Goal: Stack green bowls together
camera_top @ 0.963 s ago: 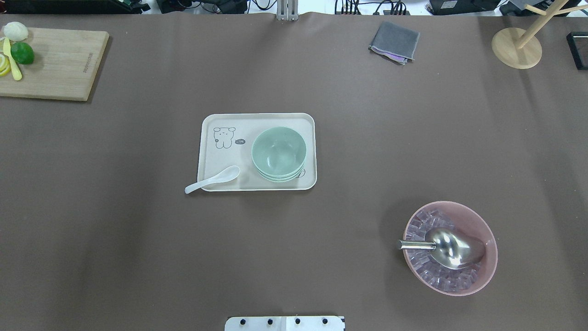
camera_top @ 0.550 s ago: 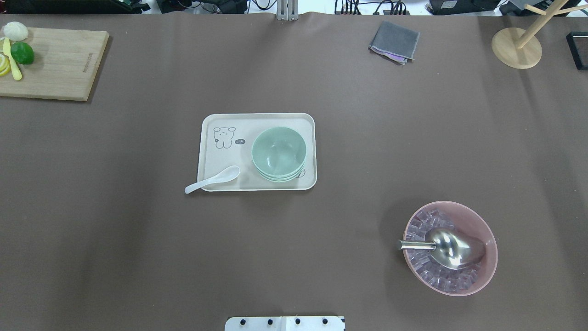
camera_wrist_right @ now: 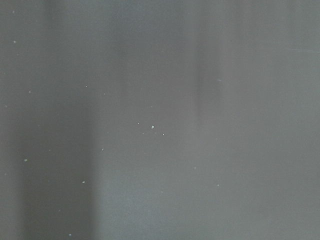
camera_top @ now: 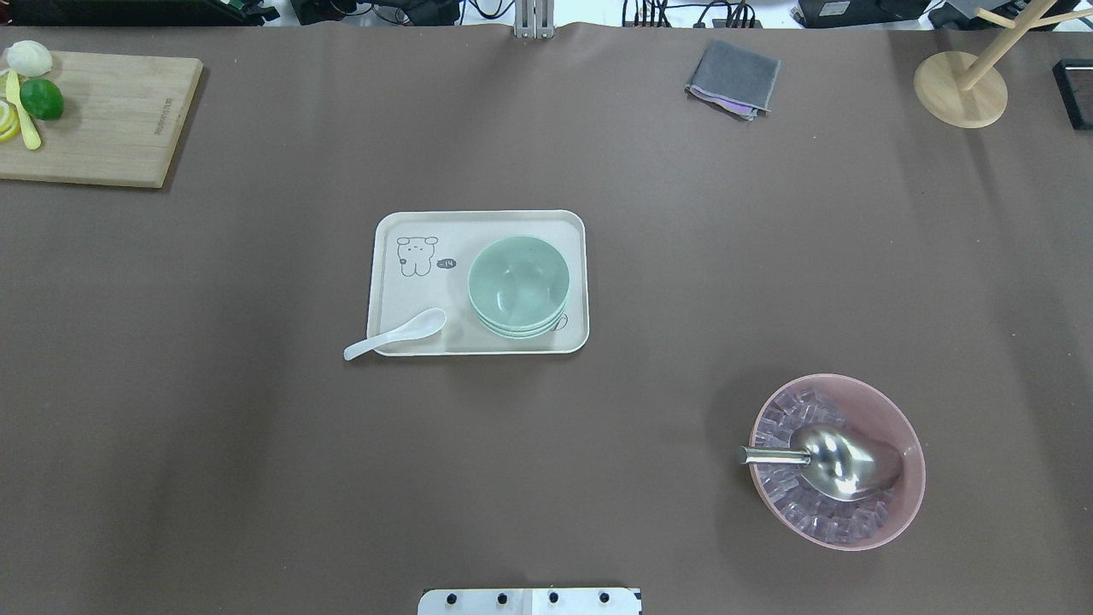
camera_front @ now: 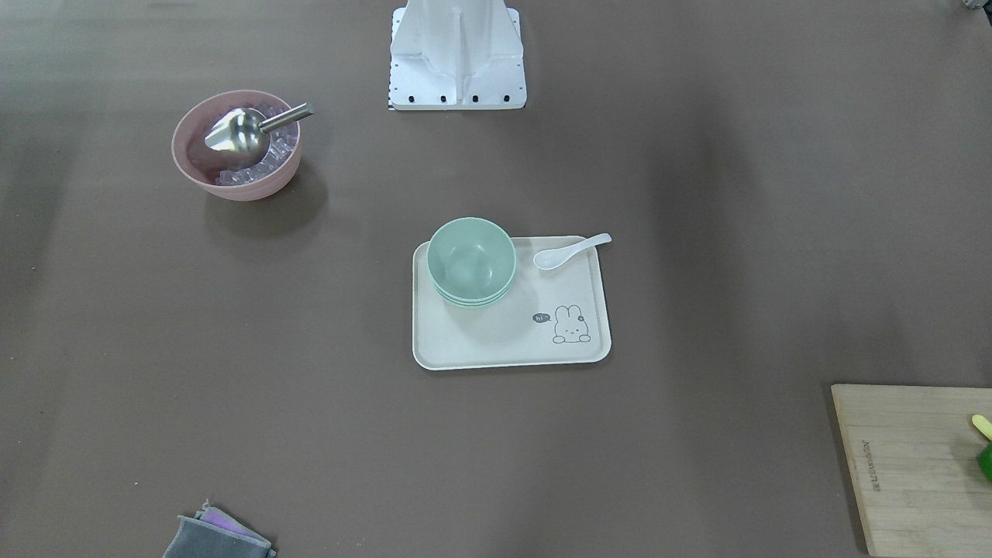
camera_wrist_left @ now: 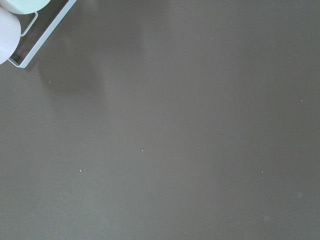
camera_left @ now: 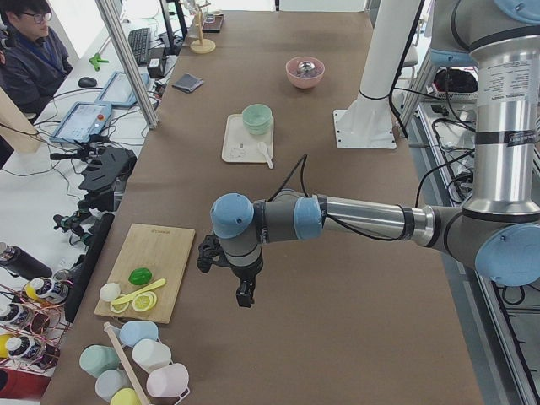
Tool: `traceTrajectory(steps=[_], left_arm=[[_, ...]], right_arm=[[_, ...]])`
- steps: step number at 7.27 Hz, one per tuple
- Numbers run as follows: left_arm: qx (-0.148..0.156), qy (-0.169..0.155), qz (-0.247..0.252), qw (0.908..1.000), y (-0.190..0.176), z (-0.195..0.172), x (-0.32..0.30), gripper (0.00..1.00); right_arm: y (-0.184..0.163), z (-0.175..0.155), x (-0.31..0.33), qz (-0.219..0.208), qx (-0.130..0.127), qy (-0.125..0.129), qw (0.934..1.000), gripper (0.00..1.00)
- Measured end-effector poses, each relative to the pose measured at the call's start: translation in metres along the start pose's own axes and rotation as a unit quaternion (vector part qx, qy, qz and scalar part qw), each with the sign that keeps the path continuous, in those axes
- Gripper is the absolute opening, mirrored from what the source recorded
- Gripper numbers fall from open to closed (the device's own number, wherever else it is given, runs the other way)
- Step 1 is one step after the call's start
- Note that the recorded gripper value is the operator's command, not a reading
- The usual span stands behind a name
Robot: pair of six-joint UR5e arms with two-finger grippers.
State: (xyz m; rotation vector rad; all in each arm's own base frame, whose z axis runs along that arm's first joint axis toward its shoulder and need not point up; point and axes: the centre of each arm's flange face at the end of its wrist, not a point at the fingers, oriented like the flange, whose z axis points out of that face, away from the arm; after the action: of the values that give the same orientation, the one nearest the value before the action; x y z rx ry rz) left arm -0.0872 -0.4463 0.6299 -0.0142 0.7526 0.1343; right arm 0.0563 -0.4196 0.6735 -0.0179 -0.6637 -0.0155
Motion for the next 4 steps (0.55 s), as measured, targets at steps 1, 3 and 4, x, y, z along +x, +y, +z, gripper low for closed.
traceTrajectory(steps=[1,3,4], left_arm=[[0.0,0.0,0.0,1.0,0.0002,-0.0004,-0.0001,0.98],[0.001,0.0,-0.001,1.0,0.0004,-0.0009,-0.0001,0.98],[0.001,0.0,-0.001,1.0,0.0004,-0.0011,-0.0001,0.98]], right_arm=[[0.0009,0.0006,0.0004,0.001,-0.001,0.0,1.0,1.0],[0.0014,0.001,0.0007,0.001,-0.001,0.0,1.0,1.0],[0.0014,0.001,0.0008,0.001,-0.001,0.0,1.0,1.0]])
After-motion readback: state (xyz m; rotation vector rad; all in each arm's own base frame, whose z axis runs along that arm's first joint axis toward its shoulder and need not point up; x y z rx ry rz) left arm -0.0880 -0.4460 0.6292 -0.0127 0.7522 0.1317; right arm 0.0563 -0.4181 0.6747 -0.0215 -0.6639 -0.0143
